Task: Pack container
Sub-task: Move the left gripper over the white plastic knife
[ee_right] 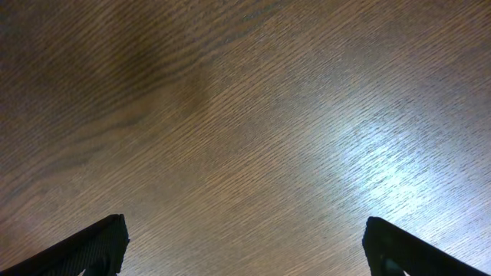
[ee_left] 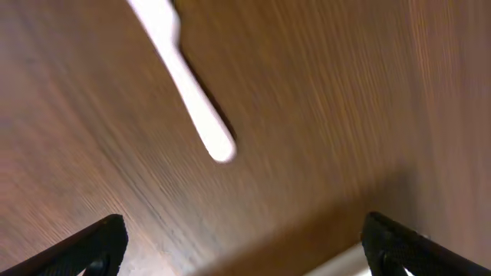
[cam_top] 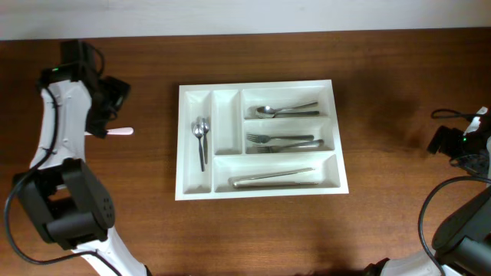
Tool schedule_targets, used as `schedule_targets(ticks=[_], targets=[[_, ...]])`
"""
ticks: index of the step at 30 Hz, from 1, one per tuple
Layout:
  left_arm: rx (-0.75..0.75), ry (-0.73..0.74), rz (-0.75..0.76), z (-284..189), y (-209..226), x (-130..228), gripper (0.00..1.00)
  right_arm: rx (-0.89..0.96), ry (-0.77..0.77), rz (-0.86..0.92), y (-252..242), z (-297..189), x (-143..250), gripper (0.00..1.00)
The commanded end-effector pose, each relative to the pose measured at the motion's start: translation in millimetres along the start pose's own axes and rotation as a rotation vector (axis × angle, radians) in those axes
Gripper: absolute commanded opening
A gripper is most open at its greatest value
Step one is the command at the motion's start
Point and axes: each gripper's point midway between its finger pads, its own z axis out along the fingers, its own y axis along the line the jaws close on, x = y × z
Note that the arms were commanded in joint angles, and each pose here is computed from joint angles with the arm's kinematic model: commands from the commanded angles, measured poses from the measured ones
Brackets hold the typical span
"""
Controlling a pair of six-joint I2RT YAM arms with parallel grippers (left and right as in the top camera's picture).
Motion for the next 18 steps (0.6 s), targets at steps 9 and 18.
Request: schedule_targets(ticks=[9, 18], targets=[[-0.104, 0.037, -0.206, 60, 28, -20, 0.99, -0.005, -0.017, 0.010, 0, -6, -2, 0.99], [-0.136, 0.048, -0.269, 75, 45, -30, 0.99, -0.005, -0.018, 0.010, 0, -6, -2, 0.99]])
